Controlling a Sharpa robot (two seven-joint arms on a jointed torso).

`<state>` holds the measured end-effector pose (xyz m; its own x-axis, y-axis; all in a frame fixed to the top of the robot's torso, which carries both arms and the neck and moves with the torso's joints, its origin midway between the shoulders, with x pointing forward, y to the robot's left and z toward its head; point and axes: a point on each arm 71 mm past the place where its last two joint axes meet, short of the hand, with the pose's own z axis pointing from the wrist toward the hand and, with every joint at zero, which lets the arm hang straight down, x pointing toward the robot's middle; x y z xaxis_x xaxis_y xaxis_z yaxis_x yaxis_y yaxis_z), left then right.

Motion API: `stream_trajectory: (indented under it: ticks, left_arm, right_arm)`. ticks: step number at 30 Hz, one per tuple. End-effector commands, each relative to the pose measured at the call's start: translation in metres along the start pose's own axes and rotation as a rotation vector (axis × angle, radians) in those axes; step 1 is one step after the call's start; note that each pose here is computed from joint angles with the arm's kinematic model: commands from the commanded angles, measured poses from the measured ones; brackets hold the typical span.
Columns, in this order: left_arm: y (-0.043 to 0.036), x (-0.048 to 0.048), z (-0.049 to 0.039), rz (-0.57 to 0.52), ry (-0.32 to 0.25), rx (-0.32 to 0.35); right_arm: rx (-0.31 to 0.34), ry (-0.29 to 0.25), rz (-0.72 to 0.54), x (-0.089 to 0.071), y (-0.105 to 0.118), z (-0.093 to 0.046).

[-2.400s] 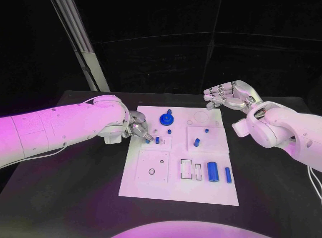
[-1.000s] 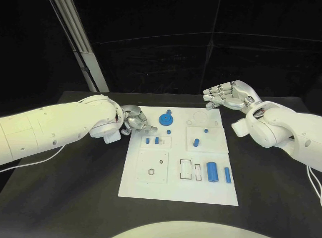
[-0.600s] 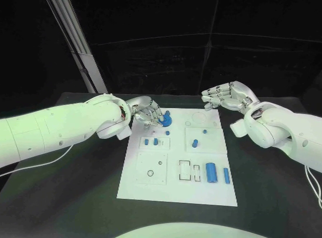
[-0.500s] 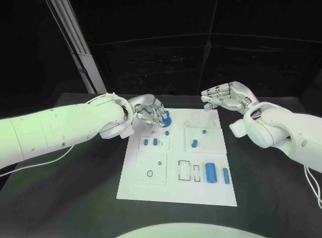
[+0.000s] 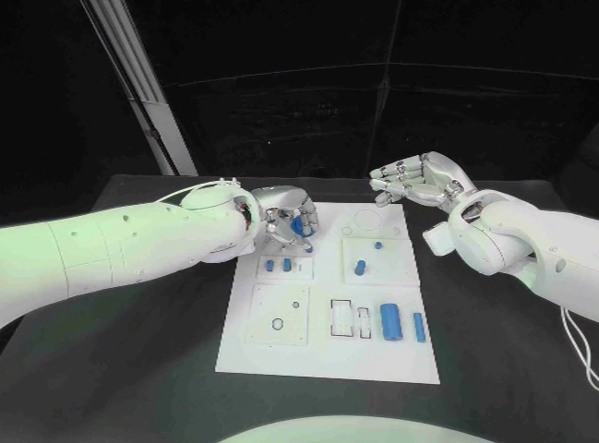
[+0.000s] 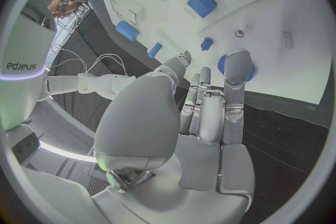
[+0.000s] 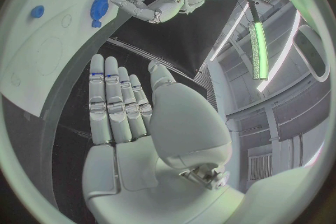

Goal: Assemble the parts on the task board

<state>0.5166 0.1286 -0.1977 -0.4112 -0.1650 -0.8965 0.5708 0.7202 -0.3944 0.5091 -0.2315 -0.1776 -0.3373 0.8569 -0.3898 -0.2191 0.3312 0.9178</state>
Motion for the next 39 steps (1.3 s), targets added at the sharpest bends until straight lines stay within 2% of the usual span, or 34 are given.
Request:
stream_trajectory:
  ticks: [1,18,39]
  left_arm:
    - [-0.0015,0.0026,0.0027,0.094,0.036,0.009]
    - [-0.0007,0.0115,0.0149,0.112,0.131,-0.037]
    - [0.0023,0.0136,0.0243,0.116,0.133,-0.051]
  right_arm:
    - [-0.009,0.004,0.005,0.001,0.002,0.001]
    - [-0.012,0.007,0.007,0.003,0.003,0.002]
    - [-0.014,0.013,0.010,0.005,0.004,0.003]
